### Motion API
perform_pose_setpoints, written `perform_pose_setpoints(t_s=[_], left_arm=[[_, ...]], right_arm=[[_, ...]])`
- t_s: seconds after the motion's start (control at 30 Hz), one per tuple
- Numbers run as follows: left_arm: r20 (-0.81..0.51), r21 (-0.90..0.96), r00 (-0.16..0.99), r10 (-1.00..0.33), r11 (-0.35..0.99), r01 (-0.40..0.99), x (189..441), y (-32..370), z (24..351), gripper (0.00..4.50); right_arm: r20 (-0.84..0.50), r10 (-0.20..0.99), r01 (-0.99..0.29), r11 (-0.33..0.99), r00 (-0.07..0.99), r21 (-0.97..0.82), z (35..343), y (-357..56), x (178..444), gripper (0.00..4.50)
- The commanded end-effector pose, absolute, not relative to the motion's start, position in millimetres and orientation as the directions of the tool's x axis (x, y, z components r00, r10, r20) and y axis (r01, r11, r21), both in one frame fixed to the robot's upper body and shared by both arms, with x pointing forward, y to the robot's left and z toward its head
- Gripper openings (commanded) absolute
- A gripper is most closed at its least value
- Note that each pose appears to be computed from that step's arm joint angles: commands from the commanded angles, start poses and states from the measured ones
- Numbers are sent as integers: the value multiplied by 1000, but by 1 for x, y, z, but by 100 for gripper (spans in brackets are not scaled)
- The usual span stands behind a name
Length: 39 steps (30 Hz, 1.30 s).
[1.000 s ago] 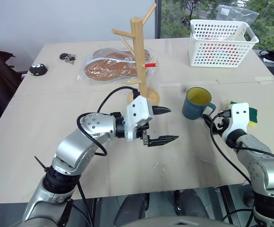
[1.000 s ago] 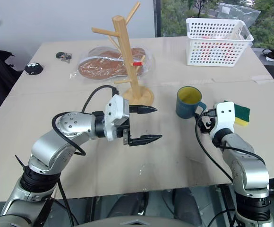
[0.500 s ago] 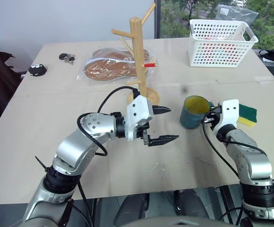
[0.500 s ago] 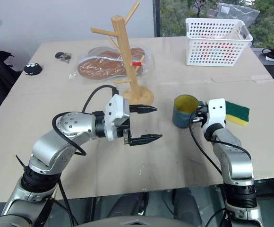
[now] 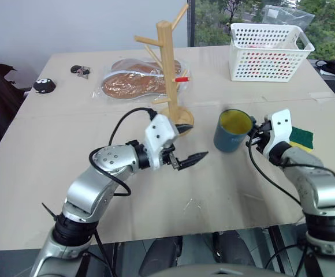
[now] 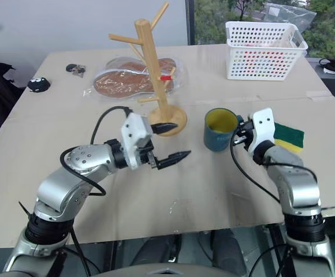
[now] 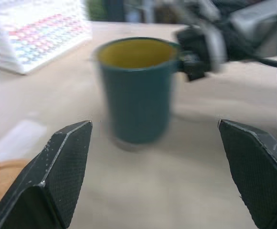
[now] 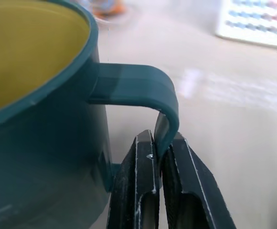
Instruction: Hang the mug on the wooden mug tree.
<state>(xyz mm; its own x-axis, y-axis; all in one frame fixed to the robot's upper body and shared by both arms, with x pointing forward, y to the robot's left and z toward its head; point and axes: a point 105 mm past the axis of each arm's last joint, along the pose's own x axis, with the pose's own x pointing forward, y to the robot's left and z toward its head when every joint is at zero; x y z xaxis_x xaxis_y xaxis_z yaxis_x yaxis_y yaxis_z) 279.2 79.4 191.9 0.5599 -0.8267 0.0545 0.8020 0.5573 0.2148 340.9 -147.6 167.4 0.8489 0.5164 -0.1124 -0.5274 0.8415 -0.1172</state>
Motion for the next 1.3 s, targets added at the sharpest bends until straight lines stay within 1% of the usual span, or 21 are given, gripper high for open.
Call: perform_pose_setpoints(t_s=[0.03, 0.07, 0.17, 0.23, 0.3, 0.37, 0.47, 0.57, 0.7, 0.97, 1.1, 1.3], left_arm=[[298, 179, 639, -709, 700, 692, 272, 99, 217, 439], [310, 180, 647, -697, 711, 680, 270, 100, 215, 439], [359, 84, 687, -632, 755, 650, 269, 107, 209, 439], [389, 78, 682, -619, 760, 645, 265, 109, 208, 439], [450, 38, 685, -573, 778, 627, 264, 116, 210, 439], [537, 59, 639, -551, 780, 623, 258, 120, 218, 439], [576, 45, 609, -545, 765, 642, 255, 120, 217, 439], [581, 53, 599, -551, 760, 648, 254, 118, 212, 439], [592, 46, 587, -551, 751, 659, 253, 115, 210, 439], [588, 32, 607, -535, 765, 643, 251, 116, 201, 439], [589, 29, 612, -527, 771, 636, 250, 116, 200, 439], [581, 30, 638, -505, 797, 603, 249, 123, 197, 439]], right_arm=[[-75, 708, -697, 663, 702, -274, 226, -121, 329, 2], [-90, 727, -714, 631, 680, -304, 234, -118, 329, 2], [-149, 738, -727, 572, 658, -381, 256, -115, 337, 2], [-178, 729, -727, 561, 660, -397, 271, -112, 344, 2], [-216, 754, -756, 503, 621, -419, 287, -102, 343, 2], [-256, 766, -777, 452, 590, -438, 298, -94, 342, 2], [-319, 765, -801, 400, 559, -445, 309, -81, 342, 2], [-376, 760, -824, 358, 530, -438, 311, -71, 341, 2], [-430, 735, -828, 323, 525, -459, 309, -65, 349, 2], [-444, 707, -806, 312, 551, -503, 314, -50, 371, 2], [-440, 723, -809, 281, 532, -516, 319, -39, 373, 2], [-433, 744, -813, 249, 508, -526, 318, -22, 375, 2]])
